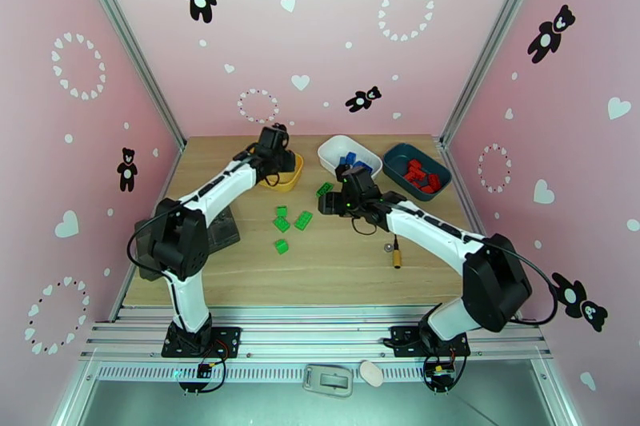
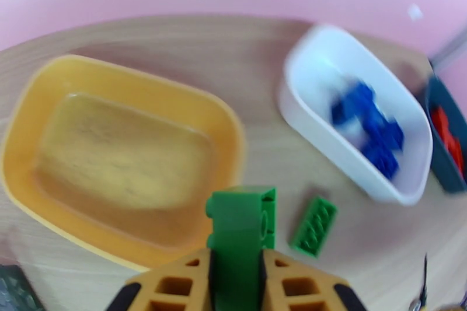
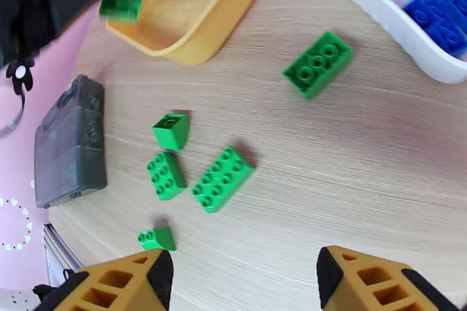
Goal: Sort the legos into containers by color
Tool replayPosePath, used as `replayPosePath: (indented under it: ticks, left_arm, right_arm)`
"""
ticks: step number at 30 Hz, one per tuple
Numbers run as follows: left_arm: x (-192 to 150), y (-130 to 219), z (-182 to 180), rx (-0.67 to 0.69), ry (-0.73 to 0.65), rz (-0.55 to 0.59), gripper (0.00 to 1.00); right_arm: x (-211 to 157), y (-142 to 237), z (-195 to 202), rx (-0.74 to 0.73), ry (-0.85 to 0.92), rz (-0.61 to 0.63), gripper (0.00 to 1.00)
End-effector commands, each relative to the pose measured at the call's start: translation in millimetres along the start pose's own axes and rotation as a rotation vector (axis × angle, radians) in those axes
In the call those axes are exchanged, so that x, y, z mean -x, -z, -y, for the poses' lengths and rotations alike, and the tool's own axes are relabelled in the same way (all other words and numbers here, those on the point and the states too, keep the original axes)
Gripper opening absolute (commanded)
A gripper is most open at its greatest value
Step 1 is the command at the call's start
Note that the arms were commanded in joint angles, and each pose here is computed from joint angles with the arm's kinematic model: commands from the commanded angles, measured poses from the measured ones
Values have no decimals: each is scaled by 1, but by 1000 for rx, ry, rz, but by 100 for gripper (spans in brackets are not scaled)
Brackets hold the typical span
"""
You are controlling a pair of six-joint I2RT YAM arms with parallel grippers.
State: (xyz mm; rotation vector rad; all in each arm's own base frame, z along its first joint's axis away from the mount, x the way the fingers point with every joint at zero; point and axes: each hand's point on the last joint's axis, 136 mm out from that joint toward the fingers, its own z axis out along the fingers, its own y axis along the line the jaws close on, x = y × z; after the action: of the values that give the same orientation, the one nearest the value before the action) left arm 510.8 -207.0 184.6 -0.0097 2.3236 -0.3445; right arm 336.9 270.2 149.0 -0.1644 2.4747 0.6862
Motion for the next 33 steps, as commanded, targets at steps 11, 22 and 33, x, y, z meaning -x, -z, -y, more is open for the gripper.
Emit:
replayPosePath:
  ticks: [11,22,33]
  left_arm:
    - [-8,-31,-31,89,68,-72,54]
    - [-14,23,-31,112,69,-26,73]
    - [-96,62,-32,148,60,-119,79]
  right_arm:
    - [0,1,-3,-23,17,-3,69]
    - [-8,1,-2,-51,51,-13,69]
    - [-26,6,-6,-138,181,-16,73]
